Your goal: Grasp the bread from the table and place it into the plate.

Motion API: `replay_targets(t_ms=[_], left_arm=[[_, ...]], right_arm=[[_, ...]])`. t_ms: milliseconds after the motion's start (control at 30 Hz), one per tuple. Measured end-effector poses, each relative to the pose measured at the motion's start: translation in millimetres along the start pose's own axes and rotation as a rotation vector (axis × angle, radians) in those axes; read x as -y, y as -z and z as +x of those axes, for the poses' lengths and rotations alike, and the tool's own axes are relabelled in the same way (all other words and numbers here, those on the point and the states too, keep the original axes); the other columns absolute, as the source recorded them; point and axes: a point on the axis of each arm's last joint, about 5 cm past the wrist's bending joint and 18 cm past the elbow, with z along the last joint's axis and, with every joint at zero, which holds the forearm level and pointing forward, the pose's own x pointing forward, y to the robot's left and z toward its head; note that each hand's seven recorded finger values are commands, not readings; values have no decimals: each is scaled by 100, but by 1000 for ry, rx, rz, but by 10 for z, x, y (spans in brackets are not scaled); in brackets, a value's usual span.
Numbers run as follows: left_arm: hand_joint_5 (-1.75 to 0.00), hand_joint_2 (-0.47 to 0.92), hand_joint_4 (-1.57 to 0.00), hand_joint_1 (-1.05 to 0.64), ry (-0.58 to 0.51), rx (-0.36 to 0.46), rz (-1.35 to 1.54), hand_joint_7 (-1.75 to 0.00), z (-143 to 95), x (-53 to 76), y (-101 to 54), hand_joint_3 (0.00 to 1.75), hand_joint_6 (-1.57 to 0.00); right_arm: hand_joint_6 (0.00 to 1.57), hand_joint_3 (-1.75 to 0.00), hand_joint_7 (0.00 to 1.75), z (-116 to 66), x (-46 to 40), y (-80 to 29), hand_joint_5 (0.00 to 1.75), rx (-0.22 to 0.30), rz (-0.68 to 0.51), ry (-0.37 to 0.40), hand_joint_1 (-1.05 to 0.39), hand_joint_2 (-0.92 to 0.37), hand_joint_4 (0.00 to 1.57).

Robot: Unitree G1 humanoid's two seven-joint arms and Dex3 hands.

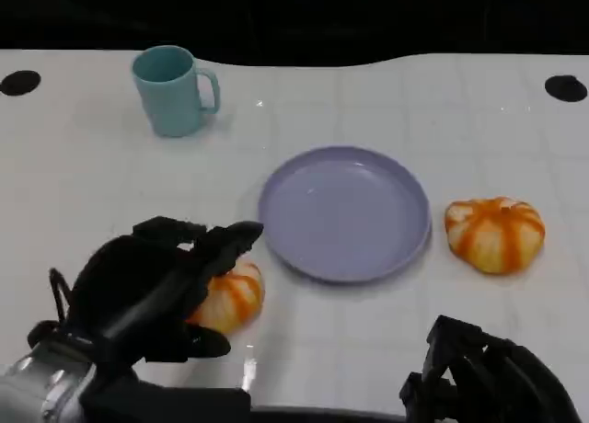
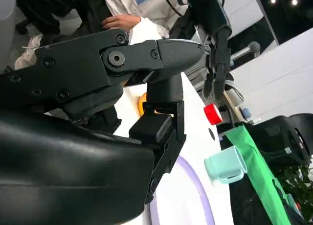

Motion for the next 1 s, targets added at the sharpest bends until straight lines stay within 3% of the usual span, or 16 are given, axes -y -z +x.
replay_targets(t_ms=[333,733,1000], left_arm=[[-13,85,-34,-66,143,-136,155,0,256,160,-49,1,-26],[-9,87,-38,-69,276,-161,149,0,516,397,-22,1,-27],[-8,88,-41,-60,334,-182,103,-2,668,520,26,0,-31]], right_arm=[[76,-25,133,1,-6,0,161,-1,0,-1,-70,-92,85],[77,-24,133,-3,-17,0,160,-1,-2,0,-71,-92,86],[76,-25,133,2,-30,-6,160,1,-7,-6,-71,-92,86]])
